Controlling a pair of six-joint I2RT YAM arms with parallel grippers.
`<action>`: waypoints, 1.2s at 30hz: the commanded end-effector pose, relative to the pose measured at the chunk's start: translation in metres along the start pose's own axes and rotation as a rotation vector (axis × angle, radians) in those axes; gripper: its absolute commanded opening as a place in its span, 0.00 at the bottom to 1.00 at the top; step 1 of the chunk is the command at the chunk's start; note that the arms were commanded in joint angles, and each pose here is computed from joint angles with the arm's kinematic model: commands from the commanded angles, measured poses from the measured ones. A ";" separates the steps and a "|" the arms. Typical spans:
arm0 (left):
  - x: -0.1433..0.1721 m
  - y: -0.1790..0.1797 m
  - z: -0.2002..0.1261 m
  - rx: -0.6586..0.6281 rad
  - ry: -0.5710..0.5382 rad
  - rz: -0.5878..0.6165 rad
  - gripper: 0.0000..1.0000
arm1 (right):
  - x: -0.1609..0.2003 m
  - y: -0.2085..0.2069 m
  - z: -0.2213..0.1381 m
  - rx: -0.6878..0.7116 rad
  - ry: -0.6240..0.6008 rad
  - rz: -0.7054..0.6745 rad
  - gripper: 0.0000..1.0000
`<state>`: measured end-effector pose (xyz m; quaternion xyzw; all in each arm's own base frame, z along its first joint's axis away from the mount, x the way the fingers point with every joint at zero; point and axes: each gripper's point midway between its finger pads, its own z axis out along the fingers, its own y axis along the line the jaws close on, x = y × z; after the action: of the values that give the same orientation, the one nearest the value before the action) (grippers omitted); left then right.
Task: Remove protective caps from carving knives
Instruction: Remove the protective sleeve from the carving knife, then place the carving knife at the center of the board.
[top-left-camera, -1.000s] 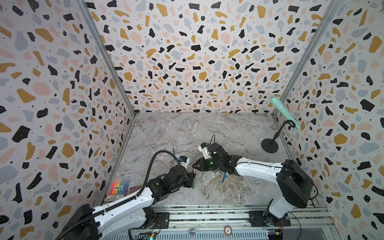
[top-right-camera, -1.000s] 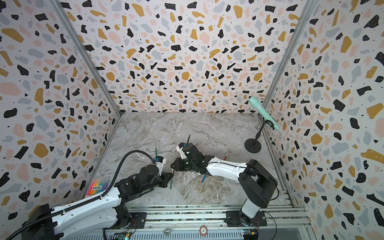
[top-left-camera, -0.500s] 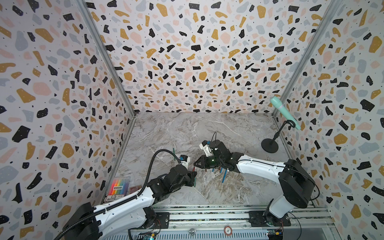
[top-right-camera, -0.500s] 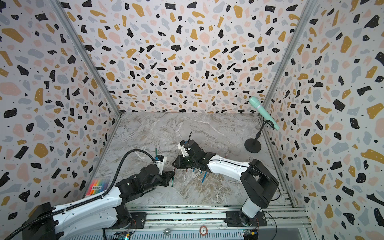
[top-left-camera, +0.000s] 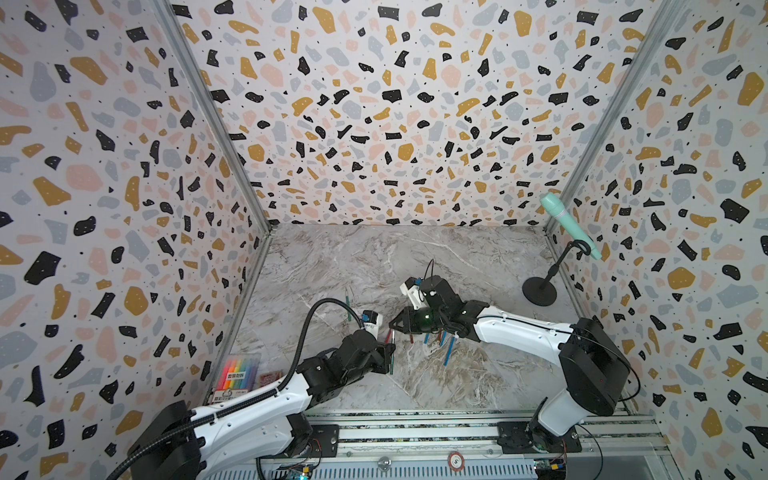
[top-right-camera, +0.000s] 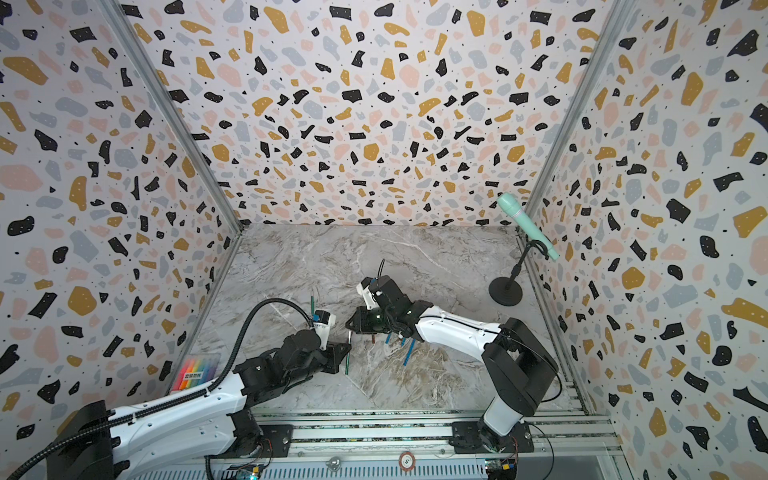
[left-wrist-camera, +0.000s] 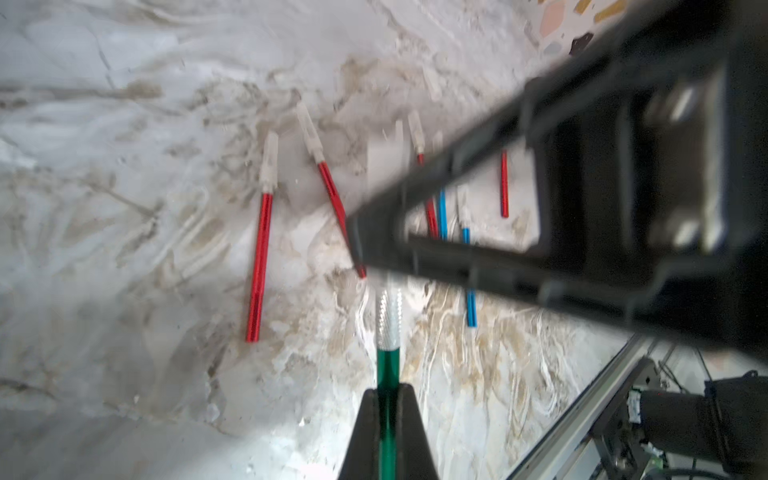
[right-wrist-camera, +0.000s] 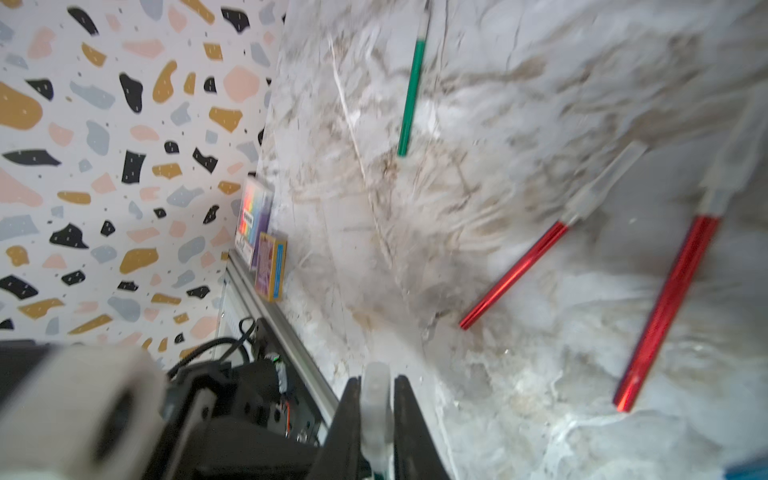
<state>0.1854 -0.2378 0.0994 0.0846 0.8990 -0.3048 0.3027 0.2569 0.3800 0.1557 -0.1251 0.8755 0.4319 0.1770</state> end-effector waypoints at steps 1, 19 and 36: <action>0.049 0.017 0.002 -0.041 0.187 0.013 0.00 | -0.071 0.038 -0.034 -0.059 -0.239 -0.086 0.00; 0.024 0.014 -0.004 -0.087 0.112 0.037 0.00 | -0.079 0.026 -0.061 -0.001 -0.280 -0.109 0.00; -0.042 0.013 -0.007 -0.279 -0.010 0.103 0.00 | -0.065 -0.006 -0.135 0.110 -0.364 -0.130 0.00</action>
<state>0.2060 -0.2297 0.1123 0.0895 0.9268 -0.1956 0.3079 0.2971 0.2881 0.2494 -0.0850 0.8388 0.4068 0.3518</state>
